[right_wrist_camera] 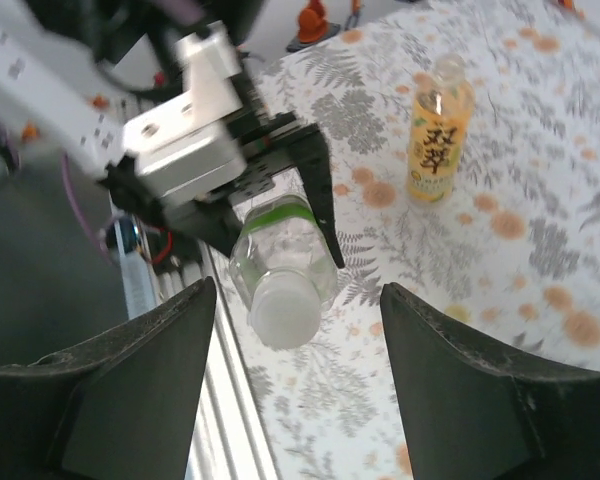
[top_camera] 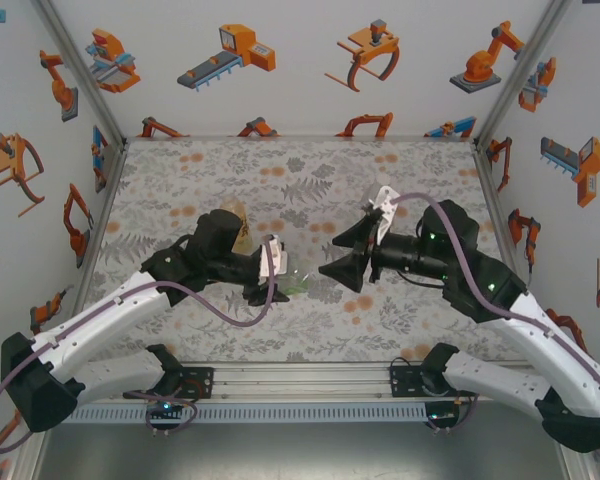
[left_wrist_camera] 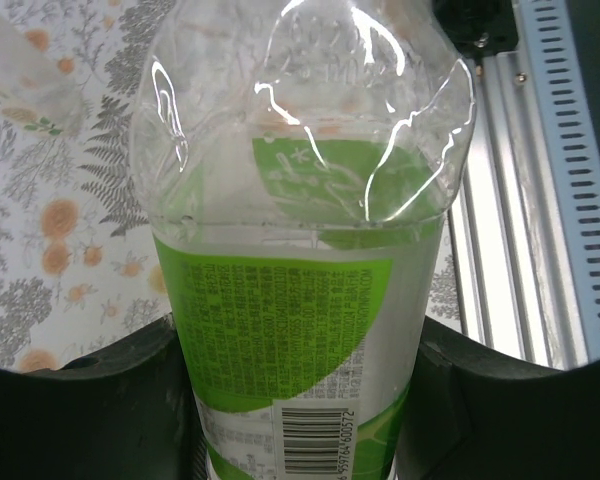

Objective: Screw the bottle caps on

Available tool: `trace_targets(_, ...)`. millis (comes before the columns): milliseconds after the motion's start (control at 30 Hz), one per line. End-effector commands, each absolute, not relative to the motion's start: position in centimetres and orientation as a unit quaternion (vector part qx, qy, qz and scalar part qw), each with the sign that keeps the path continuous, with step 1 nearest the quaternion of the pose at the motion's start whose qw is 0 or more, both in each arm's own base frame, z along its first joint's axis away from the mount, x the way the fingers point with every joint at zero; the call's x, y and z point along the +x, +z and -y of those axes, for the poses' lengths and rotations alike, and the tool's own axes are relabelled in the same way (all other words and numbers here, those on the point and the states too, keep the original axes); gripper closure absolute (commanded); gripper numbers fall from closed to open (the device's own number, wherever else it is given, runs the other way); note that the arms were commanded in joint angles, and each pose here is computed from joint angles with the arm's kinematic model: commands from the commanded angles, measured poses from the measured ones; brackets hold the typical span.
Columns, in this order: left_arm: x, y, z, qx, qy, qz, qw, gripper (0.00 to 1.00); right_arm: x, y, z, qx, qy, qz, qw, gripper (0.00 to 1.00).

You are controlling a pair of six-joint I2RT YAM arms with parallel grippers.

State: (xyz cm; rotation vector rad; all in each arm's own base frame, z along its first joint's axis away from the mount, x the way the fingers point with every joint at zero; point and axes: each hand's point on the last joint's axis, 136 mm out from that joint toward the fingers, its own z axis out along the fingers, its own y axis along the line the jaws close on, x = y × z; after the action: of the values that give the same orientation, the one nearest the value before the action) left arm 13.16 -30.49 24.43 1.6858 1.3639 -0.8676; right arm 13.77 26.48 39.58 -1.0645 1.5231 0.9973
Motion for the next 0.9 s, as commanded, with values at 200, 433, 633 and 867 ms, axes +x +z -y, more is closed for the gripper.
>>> trace_targets(200, 11.1, 26.2, 30.7, 0.676, -0.388, -0.504, 0.372, 1.00, 8.9, 37.9, -27.0, -0.628, 0.385, -0.477, 0.481, 0.42)
trace_targets(433, 11.0, 26.0, 30.6, 0.679, -0.388, -0.504, 0.366, 1.00, 9.3, 37.3, -27.8, -0.630, 0.391, -0.476, 0.472, 0.50)
trace_targets(633, 10.9, 25.7, 30.6, 0.680, -0.392, -0.505, 0.360, 1.00, 9.7, 37.5, -28.3, -0.628, 0.394, -0.473, 0.476, 0.50)
trace_targets(867, 10.8, 25.6, 30.7, 0.680, -0.394, -0.505, 0.356, 1.00, 10.1, 37.0, -28.5, -0.626, 0.391, -0.482, 0.472, 0.56)
